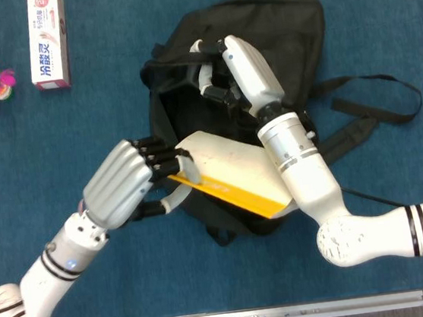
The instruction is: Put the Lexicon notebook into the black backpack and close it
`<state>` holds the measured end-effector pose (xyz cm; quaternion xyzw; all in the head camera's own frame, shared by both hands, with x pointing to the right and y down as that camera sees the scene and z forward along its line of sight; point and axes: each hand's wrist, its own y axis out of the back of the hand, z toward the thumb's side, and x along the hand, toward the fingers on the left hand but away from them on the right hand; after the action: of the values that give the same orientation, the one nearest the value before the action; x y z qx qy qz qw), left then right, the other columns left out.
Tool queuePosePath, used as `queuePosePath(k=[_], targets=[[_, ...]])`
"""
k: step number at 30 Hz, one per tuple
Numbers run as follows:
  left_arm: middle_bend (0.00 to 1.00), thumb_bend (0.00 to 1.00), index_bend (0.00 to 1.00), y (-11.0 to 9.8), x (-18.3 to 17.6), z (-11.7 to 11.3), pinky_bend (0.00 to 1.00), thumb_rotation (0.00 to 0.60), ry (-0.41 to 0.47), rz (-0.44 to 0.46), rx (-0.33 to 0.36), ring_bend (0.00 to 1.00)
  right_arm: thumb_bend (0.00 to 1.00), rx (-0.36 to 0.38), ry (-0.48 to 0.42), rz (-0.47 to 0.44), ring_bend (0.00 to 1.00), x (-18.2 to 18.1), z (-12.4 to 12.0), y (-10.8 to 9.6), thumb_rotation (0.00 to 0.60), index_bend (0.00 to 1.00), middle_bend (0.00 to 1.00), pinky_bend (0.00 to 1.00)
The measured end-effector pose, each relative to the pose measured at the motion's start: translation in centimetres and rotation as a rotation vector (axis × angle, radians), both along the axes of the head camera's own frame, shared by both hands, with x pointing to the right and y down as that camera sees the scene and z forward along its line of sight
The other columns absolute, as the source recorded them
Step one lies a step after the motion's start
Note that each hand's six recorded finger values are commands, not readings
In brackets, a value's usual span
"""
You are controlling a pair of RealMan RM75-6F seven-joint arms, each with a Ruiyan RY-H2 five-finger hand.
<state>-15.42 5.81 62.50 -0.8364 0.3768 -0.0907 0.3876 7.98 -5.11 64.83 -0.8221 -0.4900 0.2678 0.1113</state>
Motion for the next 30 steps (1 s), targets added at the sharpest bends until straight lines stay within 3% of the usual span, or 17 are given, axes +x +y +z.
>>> queuePosePath(k=[10,20,30], targets=[[0.59,0.42,0.63,-1.8,1.6,2.0,0.57,0.6,-0.017,-0.059,-0.019,0.57,0.82,-0.004,-0.028,0.006,0.6,-0.1,-0.4,0.0,0.6,0.66,0.62,0.87],[0.59,0.42,0.63,-3.8,-0.2,3.8,0.56,0.6,-0.156,-0.176,0.113,0.57,0.82,0.004,-0.016,0.005,0.6,0.5,-0.9,0.0,0.6,0.66,0.62,0.87],[0.59,0.42,0.63,-3.3,-1.7,5.7,0.56,0.6,-0.28,-0.224,0.194,0.57,0.82,-0.005,-0.037,0.015,0.6,0.7,-1.6,0.1,0.6,0.66,0.62,0.87]])
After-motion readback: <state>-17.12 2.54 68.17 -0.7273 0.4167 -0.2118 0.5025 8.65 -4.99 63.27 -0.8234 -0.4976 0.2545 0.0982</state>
